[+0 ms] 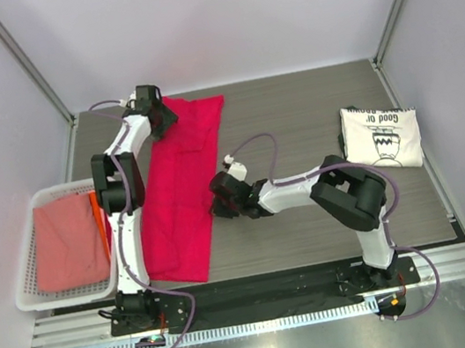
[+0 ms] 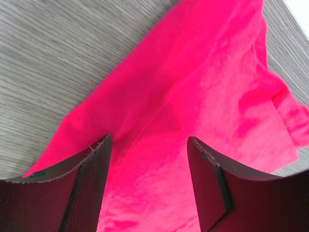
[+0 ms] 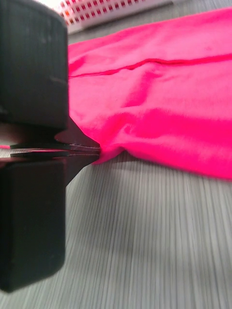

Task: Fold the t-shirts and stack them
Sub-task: Fold the tshirt

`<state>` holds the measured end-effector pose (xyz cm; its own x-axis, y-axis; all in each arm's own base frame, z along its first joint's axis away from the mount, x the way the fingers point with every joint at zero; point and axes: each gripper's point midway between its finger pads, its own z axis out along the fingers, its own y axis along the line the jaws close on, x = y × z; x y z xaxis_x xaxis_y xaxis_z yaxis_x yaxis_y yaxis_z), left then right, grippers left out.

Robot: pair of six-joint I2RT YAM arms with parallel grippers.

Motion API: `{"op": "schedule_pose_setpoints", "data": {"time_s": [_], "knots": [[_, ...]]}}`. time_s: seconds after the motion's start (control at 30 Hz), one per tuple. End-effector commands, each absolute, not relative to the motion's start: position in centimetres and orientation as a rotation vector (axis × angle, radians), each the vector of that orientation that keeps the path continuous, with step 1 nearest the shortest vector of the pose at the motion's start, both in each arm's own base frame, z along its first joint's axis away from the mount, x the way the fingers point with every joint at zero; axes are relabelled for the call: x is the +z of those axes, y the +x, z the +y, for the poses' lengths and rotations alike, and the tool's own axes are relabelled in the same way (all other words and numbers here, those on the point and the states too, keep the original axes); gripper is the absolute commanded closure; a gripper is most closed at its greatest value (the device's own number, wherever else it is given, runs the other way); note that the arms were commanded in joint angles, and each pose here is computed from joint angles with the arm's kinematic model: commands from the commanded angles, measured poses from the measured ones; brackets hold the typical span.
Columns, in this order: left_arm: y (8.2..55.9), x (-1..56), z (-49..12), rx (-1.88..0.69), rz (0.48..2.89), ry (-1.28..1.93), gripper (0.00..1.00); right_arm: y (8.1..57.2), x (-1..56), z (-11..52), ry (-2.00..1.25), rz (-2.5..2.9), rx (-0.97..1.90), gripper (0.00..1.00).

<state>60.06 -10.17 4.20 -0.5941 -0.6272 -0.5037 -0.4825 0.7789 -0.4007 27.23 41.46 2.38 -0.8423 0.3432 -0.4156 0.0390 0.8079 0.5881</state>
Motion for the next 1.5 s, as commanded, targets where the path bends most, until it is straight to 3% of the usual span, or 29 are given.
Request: {"op": "schedule_pose_setpoints", "data": {"time_s": [0.0,0.37,0.43,0.5,0.53,0.9,0.97,1.03,1.07,1.2,1.47], "knots": [[58.5,4.3,-13.7,-0.36,2.361,-0.82,0.35,27.7,2.1,36.2,0.302,2.488,0.666,0.99],[58.1,3.2,-22.8,-0.439,2.287,-0.883,0.35,26.6,1.9,23.9,0.45,2.474,0.589,0.97],[58.4,3.6,-23.3,-0.449,2.257,-0.903,0.35,26.6,2.9,24.2,0.399,2.47,0.609,0.82],[58.7,4.1,-22.7,-0.428,2.23,-0.914,0.35,26.1,3.1,25.0,0.333,2.512,0.625,0.54],[58.9,4.5,-22.4,-0.424,2.223,-0.91,0.34,25.8,3.0,25.4,0.313,2.521,0.636,0.51],[59.2,4.5,-18.8,-0.372,2.242,-0.893,0.34,27.4,3.2,35.5,0.262,2.492,0.861,0.48],[59.3,4.6,-18.4,-0.368,2.24,-0.894,0.34,27.9,2.9,36.2,0.269,2.501,0.871,0.48],[59.3,4.6,-18.2,-0.365,2.239,-0.89,0.34,28.3,2.1,36.9,0.274,2.517,0.859,0.55],[59.4,4.7,-18.2,-0.365,2.236,-0.888,0.34,28.5,1.8,36.7,0.283,2.525,0.847,0.7],[59.4,4.8,-18.3,-0.374,2.238,-0.892,0.34,29.1,1.3,34.1,0.342,2.524,0.801,0.99],[57.8,4.1,-20.7,-0.389,2.208,-1.007,0.35,29.3,1.6,26.4,0.328,2.581,0.824,0.99]]}}
